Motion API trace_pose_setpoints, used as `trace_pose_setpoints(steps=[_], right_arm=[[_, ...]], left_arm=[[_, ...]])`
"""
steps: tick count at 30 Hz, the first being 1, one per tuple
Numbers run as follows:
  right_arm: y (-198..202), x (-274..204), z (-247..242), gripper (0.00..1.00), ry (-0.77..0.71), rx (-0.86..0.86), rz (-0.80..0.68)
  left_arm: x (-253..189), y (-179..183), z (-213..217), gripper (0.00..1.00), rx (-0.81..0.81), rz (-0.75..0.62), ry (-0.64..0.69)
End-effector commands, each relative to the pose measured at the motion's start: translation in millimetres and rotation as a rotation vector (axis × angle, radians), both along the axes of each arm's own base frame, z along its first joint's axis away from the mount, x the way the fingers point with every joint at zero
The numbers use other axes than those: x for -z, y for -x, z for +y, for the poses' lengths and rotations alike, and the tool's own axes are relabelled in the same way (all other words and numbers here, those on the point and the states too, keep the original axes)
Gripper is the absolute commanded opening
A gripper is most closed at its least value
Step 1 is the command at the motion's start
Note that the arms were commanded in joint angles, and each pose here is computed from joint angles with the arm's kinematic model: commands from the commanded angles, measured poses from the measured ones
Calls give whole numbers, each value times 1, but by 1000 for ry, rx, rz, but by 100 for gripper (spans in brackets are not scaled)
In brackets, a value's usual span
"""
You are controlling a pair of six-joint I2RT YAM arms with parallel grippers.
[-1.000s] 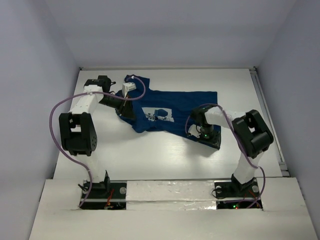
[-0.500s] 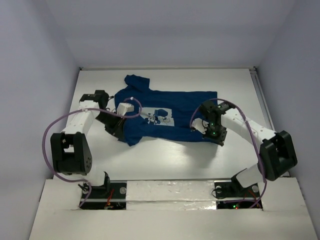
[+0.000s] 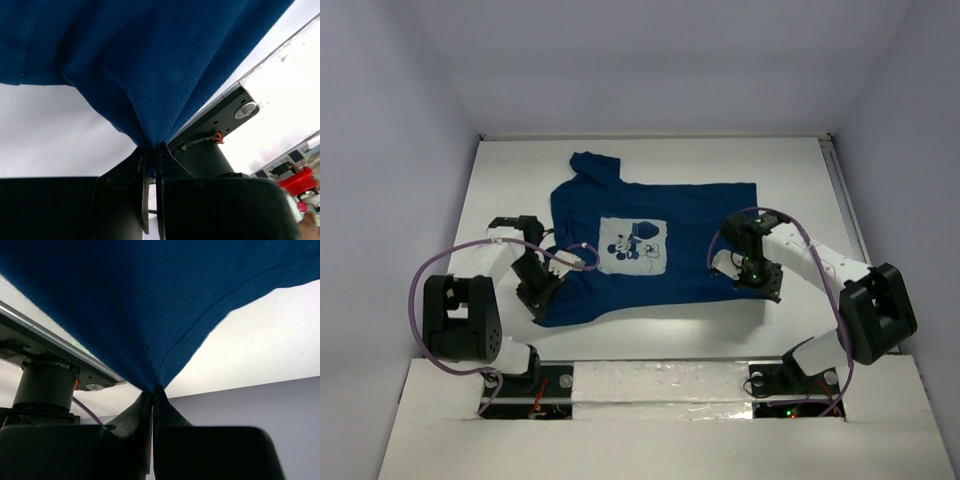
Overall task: Fold and stack the t-shirts
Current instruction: Flatten out the tshirt
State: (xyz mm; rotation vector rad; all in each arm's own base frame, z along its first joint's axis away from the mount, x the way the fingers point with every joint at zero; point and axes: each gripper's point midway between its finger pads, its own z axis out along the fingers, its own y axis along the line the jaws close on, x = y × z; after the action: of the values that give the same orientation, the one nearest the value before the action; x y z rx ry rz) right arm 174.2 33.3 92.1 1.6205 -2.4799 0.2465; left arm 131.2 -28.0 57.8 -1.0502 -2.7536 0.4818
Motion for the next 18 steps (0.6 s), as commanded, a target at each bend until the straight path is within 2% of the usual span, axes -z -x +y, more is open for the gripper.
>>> trace_pose_setpoints(steps=[1, 3, 5, 6, 7, 8, 10, 12, 18], right_arm=[[10, 2, -13, 0, 60, -75, 72], [7, 3, -11, 0, 65, -74, 72], [4, 4, -11, 20, 75, -79, 83], [-1, 2, -7, 34, 60, -87, 73], [-1, 0, -4, 37, 46, -90, 78], [-3, -3, -2, 40, 31, -99, 81], [-11, -11, 7, 45, -3, -97, 64], [-17, -16, 11, 46, -20, -109, 47], [-75, -28, 54, 44, -143, -78, -113]], left_arm=[[-7, 3, 12, 0, 63, -14, -47], [-5, 3, 13, 0, 64, -1, -50], [-1, 6, 10, 0, 84, 42, -59], [1, 6, 10, 7, 84, 58, -57], [1, 7, 5, 12, 92, 62, -39], [-1, 2, 0, 22, 109, 44, -25], [-10, -10, -10, 29, 113, -13, 17], [-29, -35, -22, 37, 117, -121, 57], [-99, -94, -75, 42, 144, -380, 205]])
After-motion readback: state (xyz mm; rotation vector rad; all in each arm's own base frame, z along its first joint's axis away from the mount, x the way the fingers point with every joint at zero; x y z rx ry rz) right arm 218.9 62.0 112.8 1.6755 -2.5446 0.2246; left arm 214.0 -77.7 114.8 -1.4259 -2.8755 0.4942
